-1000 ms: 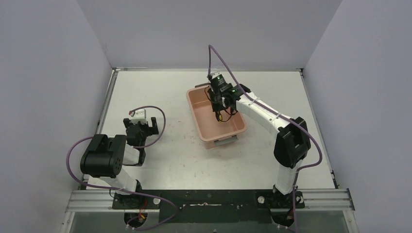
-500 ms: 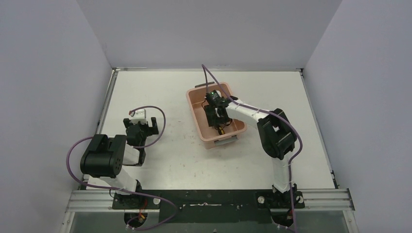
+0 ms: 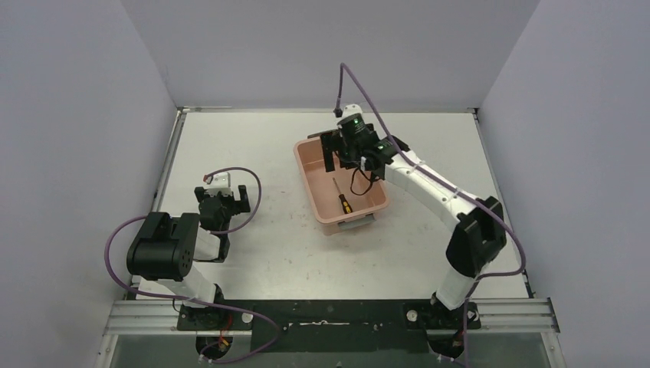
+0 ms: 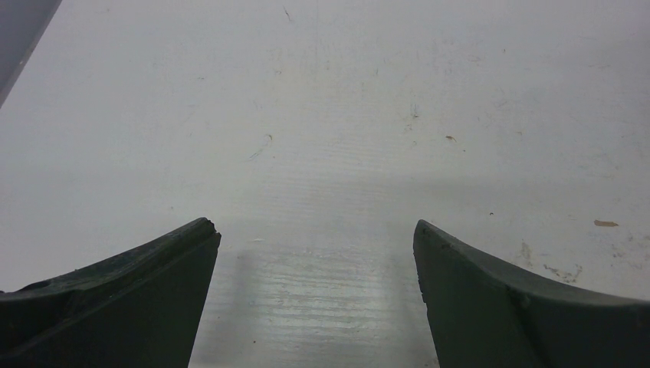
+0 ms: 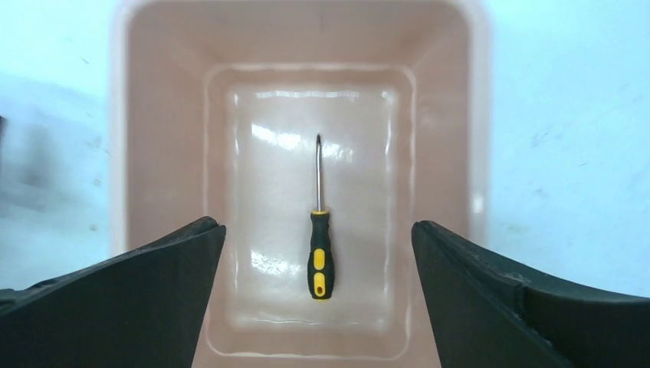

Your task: Put the screwdriver in the bin

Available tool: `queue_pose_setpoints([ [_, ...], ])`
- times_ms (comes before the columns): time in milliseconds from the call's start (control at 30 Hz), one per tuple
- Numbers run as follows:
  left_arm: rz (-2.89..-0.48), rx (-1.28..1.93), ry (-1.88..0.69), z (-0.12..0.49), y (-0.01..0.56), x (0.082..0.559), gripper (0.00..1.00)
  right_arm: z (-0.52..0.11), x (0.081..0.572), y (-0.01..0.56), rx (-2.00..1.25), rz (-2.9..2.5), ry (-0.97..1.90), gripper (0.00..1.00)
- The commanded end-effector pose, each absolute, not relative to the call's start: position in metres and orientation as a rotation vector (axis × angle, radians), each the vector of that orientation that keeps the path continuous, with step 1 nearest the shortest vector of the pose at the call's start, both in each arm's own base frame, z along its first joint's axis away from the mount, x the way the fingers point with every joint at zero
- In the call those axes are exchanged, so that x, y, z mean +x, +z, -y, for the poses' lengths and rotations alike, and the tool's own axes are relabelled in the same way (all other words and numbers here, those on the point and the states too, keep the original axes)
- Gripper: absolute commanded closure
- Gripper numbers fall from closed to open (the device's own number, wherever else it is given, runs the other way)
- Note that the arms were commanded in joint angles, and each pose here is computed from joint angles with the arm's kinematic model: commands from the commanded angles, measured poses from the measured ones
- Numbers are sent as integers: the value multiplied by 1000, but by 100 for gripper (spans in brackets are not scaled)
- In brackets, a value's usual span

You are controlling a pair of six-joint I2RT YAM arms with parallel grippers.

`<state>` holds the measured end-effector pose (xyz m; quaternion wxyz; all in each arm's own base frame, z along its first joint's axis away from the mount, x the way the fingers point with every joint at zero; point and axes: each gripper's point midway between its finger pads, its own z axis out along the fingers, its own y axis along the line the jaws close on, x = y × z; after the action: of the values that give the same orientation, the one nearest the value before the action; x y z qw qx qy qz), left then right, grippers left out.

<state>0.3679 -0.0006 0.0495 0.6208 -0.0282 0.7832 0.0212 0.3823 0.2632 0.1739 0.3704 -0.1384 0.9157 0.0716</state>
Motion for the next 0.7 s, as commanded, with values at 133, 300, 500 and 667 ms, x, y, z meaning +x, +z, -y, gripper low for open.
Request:
queue_pose_setpoints([
  [133,-1714,-70,50,-1,73,381,3,-164,400,284,-123,-1974,119,0],
  [300,-1714,-70,50,-1,73,381,3,-75,400,269,65,-1908,109,0],
  [500,-1714,-70,51,-1,73,381,3,0,381,224,189,-1867,-11,0],
  [667,-1714,-71,50,-1,73,381,3,17,366,178,215,-1817,-25,0],
])
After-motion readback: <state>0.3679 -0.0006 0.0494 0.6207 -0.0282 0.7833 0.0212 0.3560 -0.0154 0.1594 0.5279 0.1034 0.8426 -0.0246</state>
